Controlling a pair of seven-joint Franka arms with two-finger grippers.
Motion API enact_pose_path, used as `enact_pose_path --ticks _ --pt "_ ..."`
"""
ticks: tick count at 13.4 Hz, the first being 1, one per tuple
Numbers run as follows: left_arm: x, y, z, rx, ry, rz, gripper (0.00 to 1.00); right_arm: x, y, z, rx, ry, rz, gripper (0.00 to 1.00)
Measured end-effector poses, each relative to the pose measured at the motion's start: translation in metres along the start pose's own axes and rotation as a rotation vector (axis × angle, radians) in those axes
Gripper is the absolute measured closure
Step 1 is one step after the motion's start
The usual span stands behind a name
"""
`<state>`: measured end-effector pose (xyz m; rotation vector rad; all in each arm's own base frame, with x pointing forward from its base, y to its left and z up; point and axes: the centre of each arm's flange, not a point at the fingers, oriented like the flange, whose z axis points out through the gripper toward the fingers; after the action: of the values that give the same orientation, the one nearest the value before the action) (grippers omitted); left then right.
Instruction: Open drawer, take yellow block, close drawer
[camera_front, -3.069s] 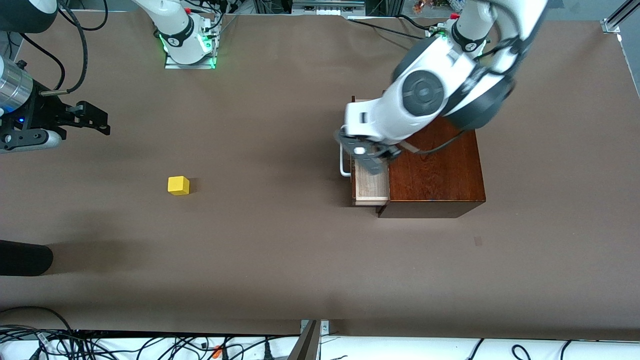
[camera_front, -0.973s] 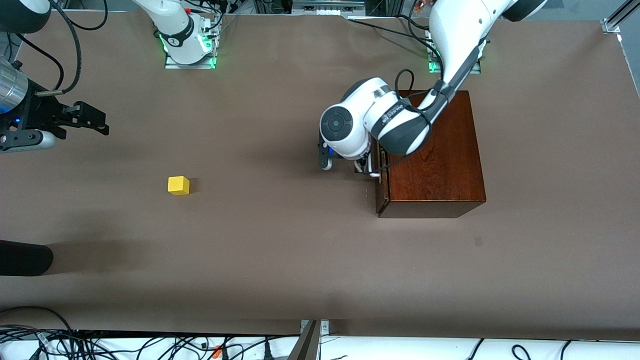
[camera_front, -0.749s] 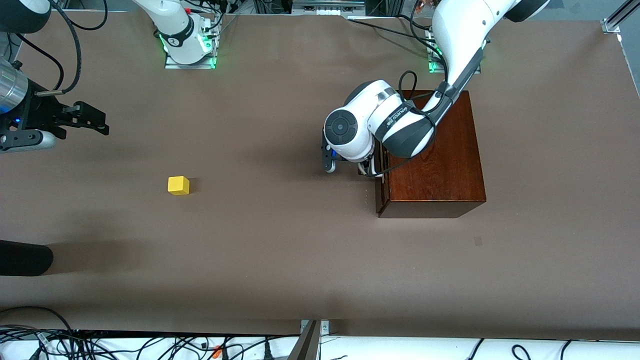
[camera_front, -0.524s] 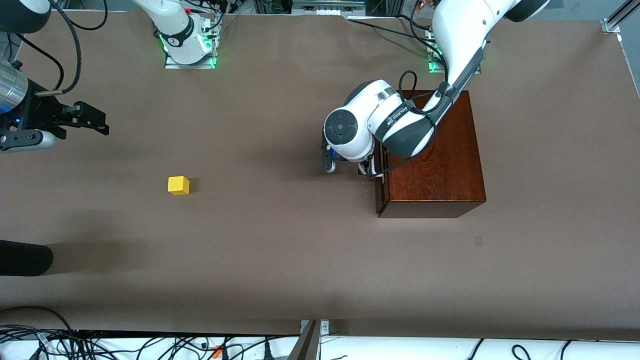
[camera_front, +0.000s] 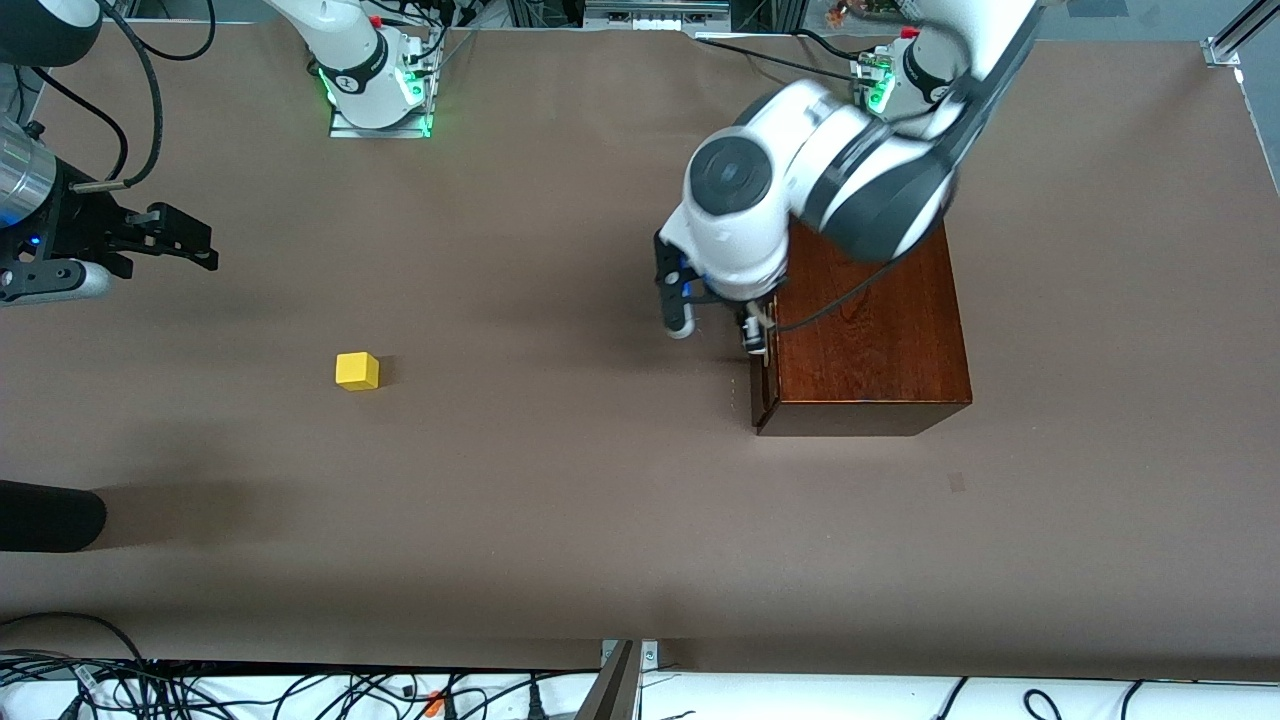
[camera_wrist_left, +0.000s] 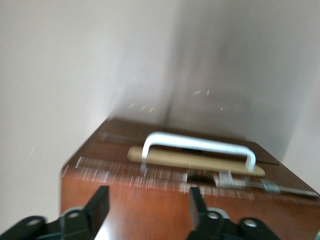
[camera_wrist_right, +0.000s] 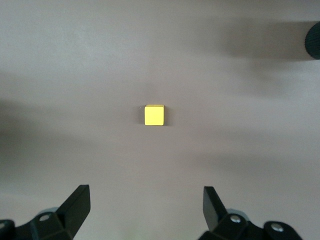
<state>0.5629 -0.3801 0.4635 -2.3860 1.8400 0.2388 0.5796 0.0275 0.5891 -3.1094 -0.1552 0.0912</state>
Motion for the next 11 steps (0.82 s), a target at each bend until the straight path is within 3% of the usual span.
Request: enact_pose_path --ticks 2,3,5,9,11 --pt "-0.045 -0.021 -0.035 0.02 0.002 -0.132 0.03 0.0 0.001 0.0 0.0 0.0 0.001 0.0" --pt "-0.07 -0.038 -0.052 0.029 0.014 -0.188 0.0 0.0 0.001 0.0 0.0 0.0 0.001 0.0" --pt "-0.118 -0.07 -0.08 0.044 0.057 -0.295 0.0 0.0 0.001 0.0 0.0 0.0 0.002 0.0" --pt "-0.213 -0.114 -0.092 -0.098 0.169 -0.679 0.0 0.0 0.001 0.0 0.0 0.0 0.002 0.0" --pt "-0.263 -0.124 -0.087 -0.105 0.201 -0.836 0.0 0.0 0.001 0.0 0.0 0.0 0.002 0.0"
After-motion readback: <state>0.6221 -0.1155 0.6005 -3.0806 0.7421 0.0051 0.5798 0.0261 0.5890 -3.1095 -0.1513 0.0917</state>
